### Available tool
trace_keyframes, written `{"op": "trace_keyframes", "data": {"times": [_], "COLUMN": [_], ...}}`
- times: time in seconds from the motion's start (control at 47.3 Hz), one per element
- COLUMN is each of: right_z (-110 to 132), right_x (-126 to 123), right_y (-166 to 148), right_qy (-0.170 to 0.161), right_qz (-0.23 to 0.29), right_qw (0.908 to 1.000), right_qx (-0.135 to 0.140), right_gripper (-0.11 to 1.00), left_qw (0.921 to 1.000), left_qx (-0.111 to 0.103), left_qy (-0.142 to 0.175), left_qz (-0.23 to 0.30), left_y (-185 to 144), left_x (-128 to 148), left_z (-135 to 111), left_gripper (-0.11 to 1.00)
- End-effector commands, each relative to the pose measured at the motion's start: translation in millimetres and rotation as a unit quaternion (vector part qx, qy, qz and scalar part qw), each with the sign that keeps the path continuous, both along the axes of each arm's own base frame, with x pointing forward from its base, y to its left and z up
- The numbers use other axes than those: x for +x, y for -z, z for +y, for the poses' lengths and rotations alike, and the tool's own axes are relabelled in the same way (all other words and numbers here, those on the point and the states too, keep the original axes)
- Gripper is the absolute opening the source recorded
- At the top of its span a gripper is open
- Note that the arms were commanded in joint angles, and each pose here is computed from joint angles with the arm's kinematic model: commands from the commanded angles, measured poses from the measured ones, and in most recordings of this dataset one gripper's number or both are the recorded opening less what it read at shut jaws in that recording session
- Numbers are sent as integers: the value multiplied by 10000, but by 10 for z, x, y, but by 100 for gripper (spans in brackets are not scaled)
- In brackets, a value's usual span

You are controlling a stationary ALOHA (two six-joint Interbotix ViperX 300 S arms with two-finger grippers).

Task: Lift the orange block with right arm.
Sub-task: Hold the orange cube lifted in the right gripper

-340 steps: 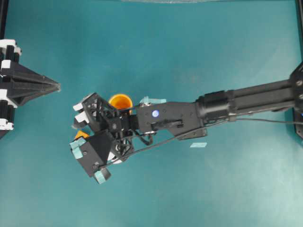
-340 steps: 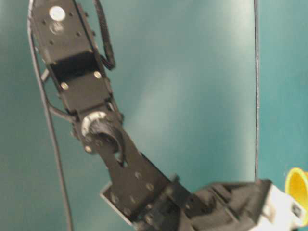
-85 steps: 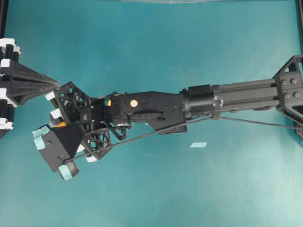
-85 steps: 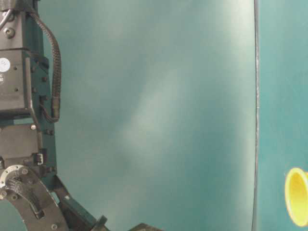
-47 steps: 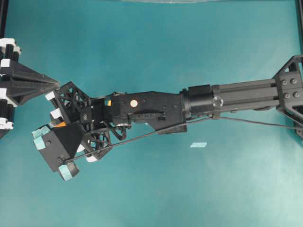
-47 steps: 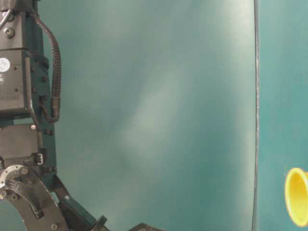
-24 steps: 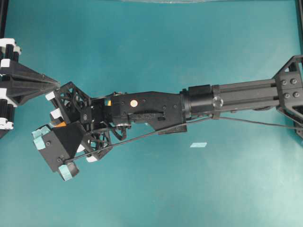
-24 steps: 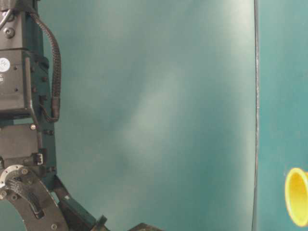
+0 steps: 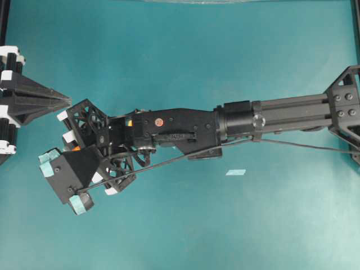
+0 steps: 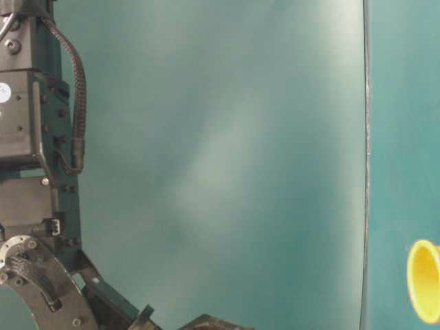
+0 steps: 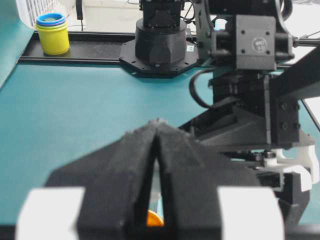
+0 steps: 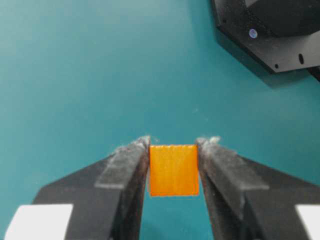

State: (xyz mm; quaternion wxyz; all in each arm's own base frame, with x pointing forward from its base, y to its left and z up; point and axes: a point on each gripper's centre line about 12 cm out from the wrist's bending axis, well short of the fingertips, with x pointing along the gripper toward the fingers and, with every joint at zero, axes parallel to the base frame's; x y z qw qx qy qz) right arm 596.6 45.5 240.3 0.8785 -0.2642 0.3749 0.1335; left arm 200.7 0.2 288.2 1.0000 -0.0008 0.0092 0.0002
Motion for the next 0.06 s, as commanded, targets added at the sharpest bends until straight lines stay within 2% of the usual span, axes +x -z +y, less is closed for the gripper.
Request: {"op": "trace_keyframes", "data": {"times": [0.0, 0.042], "right_z": [-8, -14], "right_x": [-63, -59], "right_y": [-528, -525], "right_qy": [127, 167], "right_qz": [-490, -487], "right_qw": [9984, 9982], "right_qx": [247, 295], "right_gripper": [40, 40], "left_qw": [9999, 9999], "left_qx": [15, 15], "left_qy": [3, 11], "left_qz": [-123, -123], "left_y": [-101, -101], "left_x": [25, 25], "left_z": [-1, -4], "left_gripper": [0, 0]}}
